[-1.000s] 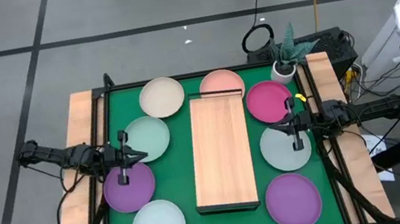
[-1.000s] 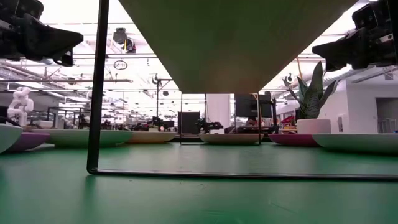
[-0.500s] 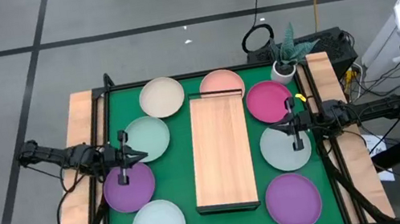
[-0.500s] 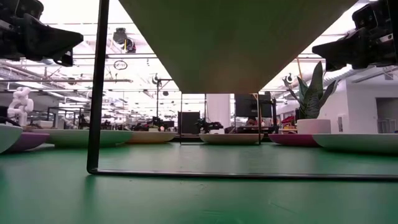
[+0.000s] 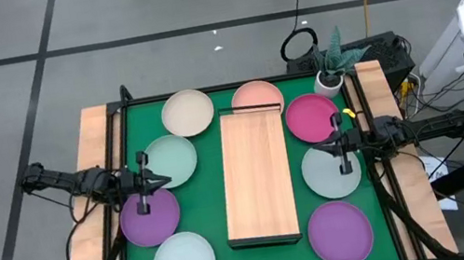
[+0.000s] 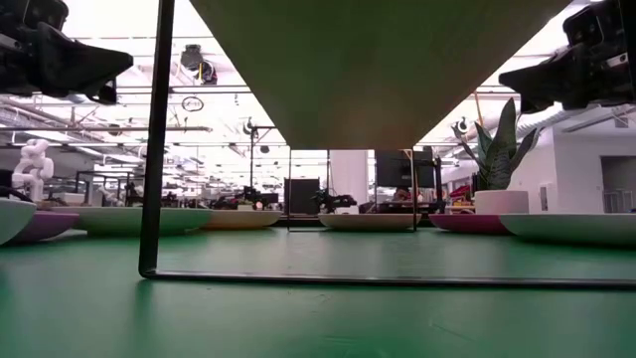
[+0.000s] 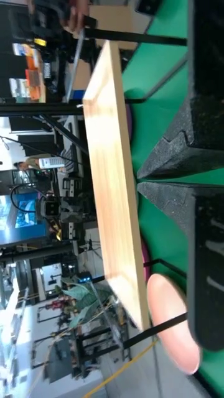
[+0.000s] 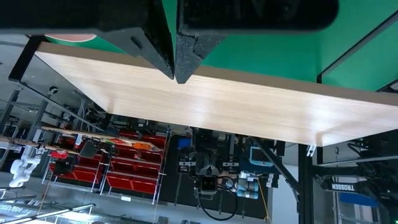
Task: Place and stack plates onto a shelf
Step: Put the right grey plate on the shelf
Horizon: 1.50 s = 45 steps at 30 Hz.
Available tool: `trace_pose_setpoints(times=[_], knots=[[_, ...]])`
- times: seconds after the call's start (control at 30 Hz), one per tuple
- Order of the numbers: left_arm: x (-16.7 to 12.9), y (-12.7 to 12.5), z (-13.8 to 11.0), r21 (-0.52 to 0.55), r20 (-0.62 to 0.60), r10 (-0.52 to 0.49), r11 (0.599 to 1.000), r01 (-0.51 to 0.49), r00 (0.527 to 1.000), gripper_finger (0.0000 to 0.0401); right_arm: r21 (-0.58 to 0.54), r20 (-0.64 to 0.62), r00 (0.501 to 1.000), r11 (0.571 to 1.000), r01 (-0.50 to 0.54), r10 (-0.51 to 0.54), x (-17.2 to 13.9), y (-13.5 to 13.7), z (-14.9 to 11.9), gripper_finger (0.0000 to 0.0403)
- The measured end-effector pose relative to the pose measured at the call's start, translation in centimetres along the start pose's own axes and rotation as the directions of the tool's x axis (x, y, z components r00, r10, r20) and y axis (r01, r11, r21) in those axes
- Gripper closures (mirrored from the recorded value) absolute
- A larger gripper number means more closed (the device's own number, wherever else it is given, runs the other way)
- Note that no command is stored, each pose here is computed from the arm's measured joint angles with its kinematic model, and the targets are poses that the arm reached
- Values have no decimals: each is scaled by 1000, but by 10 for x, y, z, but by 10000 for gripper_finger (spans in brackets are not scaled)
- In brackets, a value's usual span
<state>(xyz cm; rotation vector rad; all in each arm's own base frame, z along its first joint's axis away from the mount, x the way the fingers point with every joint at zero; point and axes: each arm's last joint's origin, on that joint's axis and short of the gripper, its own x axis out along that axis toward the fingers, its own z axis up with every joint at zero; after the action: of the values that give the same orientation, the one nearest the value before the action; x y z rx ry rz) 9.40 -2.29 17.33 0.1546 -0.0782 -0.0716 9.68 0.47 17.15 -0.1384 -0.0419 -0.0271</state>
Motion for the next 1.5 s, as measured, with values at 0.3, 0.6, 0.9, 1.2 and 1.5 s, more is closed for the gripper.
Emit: trace_pose_setpoints(times=[0.3,0.6,0.9,1.2,1.5], knots=[[0,0,0,2,0,0,1000,0,1000,377,5,41,999,1000,6,-6,0,-1,4,403],[0,0,0,1,0,0,1000,0,1000,377,133,113,993,991,7,-22,-1,-2,11,403],[0,0,0,1,0,0,1000,0,1000,377,168,76,997,986,7,-20,3,-3,23,403],[0,0,0,11,0,1,1000,-1,1000,377,204,-24,999,978,31,-27,19,-10,75,403],[0,0,0,12,0,1,1000,-1,1000,377,201,-110,994,979,34,-12,43,-17,142,403]])
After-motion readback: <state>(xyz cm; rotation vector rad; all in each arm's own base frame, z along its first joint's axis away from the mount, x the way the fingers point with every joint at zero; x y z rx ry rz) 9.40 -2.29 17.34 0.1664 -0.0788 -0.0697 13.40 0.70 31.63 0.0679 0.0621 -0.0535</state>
